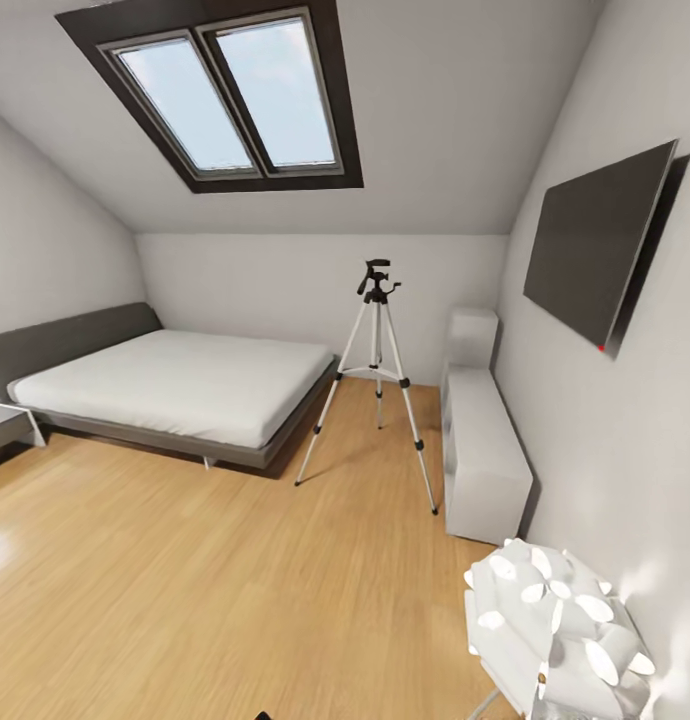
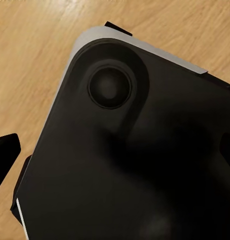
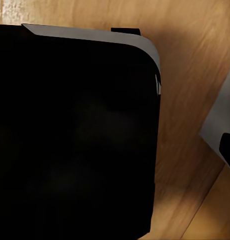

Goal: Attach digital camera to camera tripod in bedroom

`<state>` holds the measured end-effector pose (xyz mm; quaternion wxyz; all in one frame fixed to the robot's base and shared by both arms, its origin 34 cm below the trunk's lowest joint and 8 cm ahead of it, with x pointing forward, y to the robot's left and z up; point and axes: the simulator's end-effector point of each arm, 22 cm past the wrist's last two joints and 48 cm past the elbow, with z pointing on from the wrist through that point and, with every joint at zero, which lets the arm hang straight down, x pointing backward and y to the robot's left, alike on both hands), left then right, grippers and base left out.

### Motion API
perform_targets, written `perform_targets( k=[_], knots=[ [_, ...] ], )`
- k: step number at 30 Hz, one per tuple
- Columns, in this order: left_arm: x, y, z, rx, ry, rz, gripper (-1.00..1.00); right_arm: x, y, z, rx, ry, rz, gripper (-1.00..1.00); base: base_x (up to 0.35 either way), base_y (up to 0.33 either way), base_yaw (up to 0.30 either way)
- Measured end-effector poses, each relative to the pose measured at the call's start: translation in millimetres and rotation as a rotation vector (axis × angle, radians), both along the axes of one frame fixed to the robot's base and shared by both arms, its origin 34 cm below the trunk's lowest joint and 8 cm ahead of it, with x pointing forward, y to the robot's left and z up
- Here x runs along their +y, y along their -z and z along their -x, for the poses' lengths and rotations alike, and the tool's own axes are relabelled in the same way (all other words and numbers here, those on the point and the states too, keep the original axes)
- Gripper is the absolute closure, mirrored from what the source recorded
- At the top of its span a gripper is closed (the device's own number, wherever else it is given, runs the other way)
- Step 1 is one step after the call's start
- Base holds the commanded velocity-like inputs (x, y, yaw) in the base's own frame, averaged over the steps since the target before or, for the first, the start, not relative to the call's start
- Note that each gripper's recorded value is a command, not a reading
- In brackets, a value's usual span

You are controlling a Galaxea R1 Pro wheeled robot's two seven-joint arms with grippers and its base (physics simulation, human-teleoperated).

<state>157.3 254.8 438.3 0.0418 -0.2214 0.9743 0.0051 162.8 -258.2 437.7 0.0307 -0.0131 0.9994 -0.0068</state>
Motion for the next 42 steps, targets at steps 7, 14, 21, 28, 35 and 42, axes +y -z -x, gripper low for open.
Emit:
perform_targets(
  k=[7,14,21,28,35,42],
  knots=[
    [0.0,0.0,0.2,0.000,-0.001,0.000,-1.00,-0.1,0.0,0.2,0.000,0.000,0.001,-1.00,0.000,0.000,-0.012],
    [0.1,0.0,0.1,0.000,-0.002,0.000,-1.00,0.0,0.0,0.3,0.001,0.000,0.000,-1.00,0.000,0.000,-0.002],
    [0.1,0.0,0.0,0.000,-0.002,0.000,-1.00,0.7,0.0,0.5,0.001,0.001,-0.001,-1.00,0.000,0.000,-0.002],
    [0.1,0.0,0.0,0.000,-0.002,0.000,-1.00,1.1,0.0,0.6,0.002,0.002,-0.002,-1.00,0.000,0.000,-0.143],
    [0.0,0.0,0.0,0.000,-0.002,0.000,-1.00,1.2,0.0,0.4,0.001,0.003,-0.002,-1.00,0.000,0.000,-0.228],
    [0.1,0.0,0.0,0.000,-0.002,0.000,-1.00,1.2,0.0,0.3,0.002,0.003,-0.002,-1.00,0.000,0.000,-0.193]
  ],
)
